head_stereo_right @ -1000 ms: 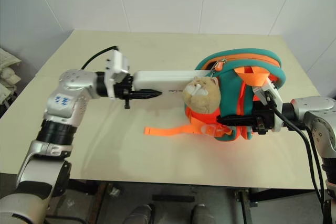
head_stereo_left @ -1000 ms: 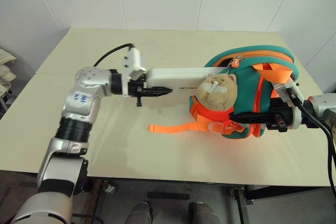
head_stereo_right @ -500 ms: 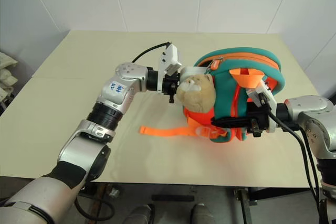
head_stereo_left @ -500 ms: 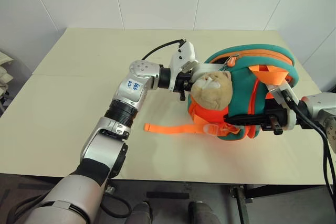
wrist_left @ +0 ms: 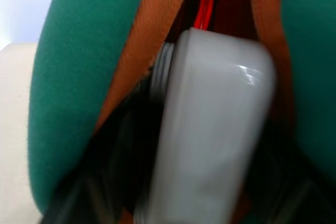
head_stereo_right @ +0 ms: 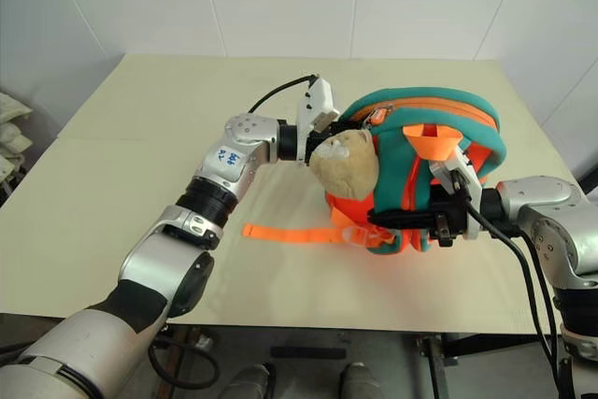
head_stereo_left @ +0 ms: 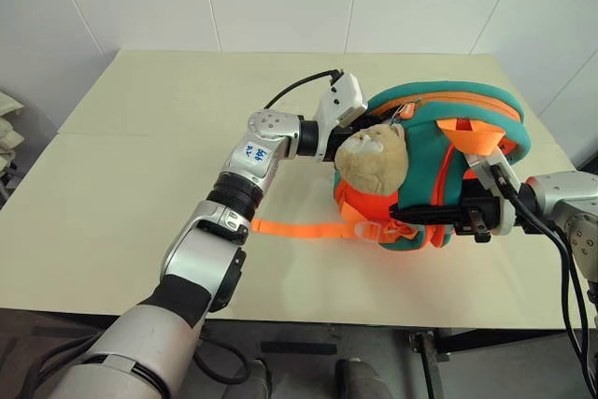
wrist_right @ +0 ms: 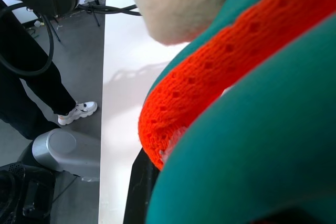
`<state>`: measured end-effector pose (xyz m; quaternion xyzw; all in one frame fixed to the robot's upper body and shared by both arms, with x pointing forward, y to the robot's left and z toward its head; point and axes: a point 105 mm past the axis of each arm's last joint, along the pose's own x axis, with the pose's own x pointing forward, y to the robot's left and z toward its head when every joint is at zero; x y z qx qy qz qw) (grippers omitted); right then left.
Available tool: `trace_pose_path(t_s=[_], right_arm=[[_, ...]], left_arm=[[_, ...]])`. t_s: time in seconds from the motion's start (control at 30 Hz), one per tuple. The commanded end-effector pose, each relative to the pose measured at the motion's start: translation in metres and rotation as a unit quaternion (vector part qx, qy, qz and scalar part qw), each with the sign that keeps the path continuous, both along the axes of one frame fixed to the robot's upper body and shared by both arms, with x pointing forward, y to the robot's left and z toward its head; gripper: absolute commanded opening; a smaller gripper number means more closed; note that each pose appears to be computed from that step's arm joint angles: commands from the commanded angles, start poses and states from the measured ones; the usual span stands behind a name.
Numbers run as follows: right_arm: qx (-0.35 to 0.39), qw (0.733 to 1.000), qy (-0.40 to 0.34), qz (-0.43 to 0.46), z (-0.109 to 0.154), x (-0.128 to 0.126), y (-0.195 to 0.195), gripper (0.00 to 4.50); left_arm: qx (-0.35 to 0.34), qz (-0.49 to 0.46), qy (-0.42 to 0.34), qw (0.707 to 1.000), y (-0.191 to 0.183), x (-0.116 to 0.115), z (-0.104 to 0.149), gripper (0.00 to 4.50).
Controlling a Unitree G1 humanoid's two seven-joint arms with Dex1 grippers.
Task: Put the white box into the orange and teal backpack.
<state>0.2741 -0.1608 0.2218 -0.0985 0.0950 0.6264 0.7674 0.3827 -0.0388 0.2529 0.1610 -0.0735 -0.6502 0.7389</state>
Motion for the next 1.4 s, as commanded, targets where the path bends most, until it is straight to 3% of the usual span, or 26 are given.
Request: trace_pose_path(t_s=[0.03, 0.07, 0.5, 0.6, 0.9, 1.33, 1.4], right_arm=[[0.006, 1.0, -0.019, 0.009, 0.006, -0.004, 0.003, 0.0], [0.005, 1.0, -0.019, 0.008, 0.006, -0.003, 0.002, 0.0], [0.0, 1.0, -0.028, -0.007, 0.004, 0.007, -0.001, 0.0], [-0.008, 1.0, -0.028, -0.008, 0.001, 0.008, -0.002, 0.0], [-0.01, 0.999, -0.03, -0.003, 0.0, 0.013, 0.003, 0.0], [0.016, 0.999, -0.039, -0.008, 0.009, 0.017, 0.007, 0.0], [0.017, 0.999, -0.04, -0.008, 0.009, 0.017, 0.007, 0.0]], left_arm=[[-0.03, -0.031, -0.058, 0.997, 0.006, -0.011, 0.036, 4.19], [-0.025, -0.034, -0.064, 0.997, 0.012, -0.012, 0.036, 4.48], [0.032, -0.03, -0.079, 0.996, 0.104, -0.019, 0.023, 4.48], [0.025, -0.049, -0.069, 0.996, 0.112, -0.031, 0.023, 4.48], [-0.035, -0.104, -0.051, 0.993, 0.079, -0.07, 0.022, 4.48], [-0.06, -0.026, -0.064, 0.996, 0.046, -0.048, 0.022, 4.48], [-0.066, -0.02, -0.071, 0.995, 0.043, -0.047, 0.023, 4.1]])
